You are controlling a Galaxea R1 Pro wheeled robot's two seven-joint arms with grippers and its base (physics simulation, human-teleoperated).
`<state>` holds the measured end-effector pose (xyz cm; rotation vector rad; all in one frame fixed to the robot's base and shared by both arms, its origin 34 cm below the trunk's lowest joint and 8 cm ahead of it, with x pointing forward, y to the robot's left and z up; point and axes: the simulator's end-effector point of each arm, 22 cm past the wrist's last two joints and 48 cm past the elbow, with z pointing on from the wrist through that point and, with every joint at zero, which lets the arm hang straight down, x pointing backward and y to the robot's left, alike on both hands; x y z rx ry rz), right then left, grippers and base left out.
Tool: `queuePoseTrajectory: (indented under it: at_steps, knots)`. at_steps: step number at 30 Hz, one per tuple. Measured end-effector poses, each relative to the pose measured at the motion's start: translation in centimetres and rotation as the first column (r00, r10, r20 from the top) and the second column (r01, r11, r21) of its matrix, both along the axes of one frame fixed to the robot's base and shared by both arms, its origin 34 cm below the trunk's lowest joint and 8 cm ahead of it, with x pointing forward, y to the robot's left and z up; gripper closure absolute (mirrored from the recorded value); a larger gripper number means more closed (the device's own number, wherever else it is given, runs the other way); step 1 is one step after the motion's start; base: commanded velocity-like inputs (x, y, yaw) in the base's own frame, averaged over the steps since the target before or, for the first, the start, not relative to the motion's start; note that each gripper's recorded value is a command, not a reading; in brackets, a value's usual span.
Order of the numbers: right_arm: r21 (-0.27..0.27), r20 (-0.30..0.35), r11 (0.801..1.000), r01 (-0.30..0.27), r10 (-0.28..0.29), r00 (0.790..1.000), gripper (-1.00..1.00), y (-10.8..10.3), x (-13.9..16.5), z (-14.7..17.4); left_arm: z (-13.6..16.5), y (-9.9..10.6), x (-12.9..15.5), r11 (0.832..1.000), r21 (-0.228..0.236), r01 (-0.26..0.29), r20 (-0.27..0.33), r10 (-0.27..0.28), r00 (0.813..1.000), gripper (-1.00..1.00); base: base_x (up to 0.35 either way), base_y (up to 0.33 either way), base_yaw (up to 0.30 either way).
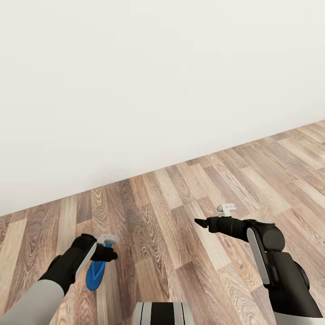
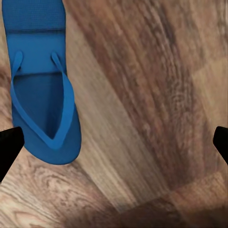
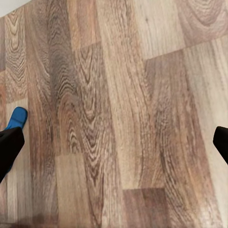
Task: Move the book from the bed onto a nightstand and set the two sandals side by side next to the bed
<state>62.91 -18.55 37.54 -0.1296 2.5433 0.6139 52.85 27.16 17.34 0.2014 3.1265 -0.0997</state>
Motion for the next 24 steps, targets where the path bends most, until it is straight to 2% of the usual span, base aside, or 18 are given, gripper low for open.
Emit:
queuePoseTrajectory:
  at_steps: [4,7,14,21,23,24]
  knots:
    - [0.000,0.000,1.000,0.000,0.000,1.000,-1.00,0.0,0.0,0.0,0.0,-0.2,-0.6,1.000,-0.004,0.004,0.001,-0.004,1.000,-1.00,0.000,0.000,0.000]
    - [-0.001,0.009,1.000,0.012,-0.012,1.000,-1.00,-0.1,0.6,0.3,0.8,0.0,1.4,1.000,-0.008,0.016,0.047,-0.015,0.999,-1.00,0.000,0.000,0.000]
    - [-0.008,0.020,0.999,0.033,-0.033,0.999,-1.00,-0.3,1.4,0.7,1.0,1.6,3.2,1.000,0.009,0.029,0.080,-0.030,0.996,-1.00,0.000,0.000,0.000]
    - [-0.009,0.022,0.999,0.038,-0.037,0.999,-1.00,-0.3,1.5,0.7,1.4,2.7,5.4,1.000,0.018,0.008,0.124,-0.010,0.992,-1.00,0.000,0.000,0.000]
    - [-0.009,0.023,0.999,0.039,-0.038,0.999,-1.00,-0.3,1.6,0.7,1.6,3.5,6.0,0.999,0.033,-0.005,0.135,0.000,0.991,-1.00,0.000,0.000,0.000]
    - [-0.009,0.023,0.999,0.039,-0.038,0.999,-1.00,-0.3,1.6,0.8,2.3,3.6,7.6,0.999,0.036,-0.007,0.158,0.001,0.987,-1.00,0.000,0.000,0.000]
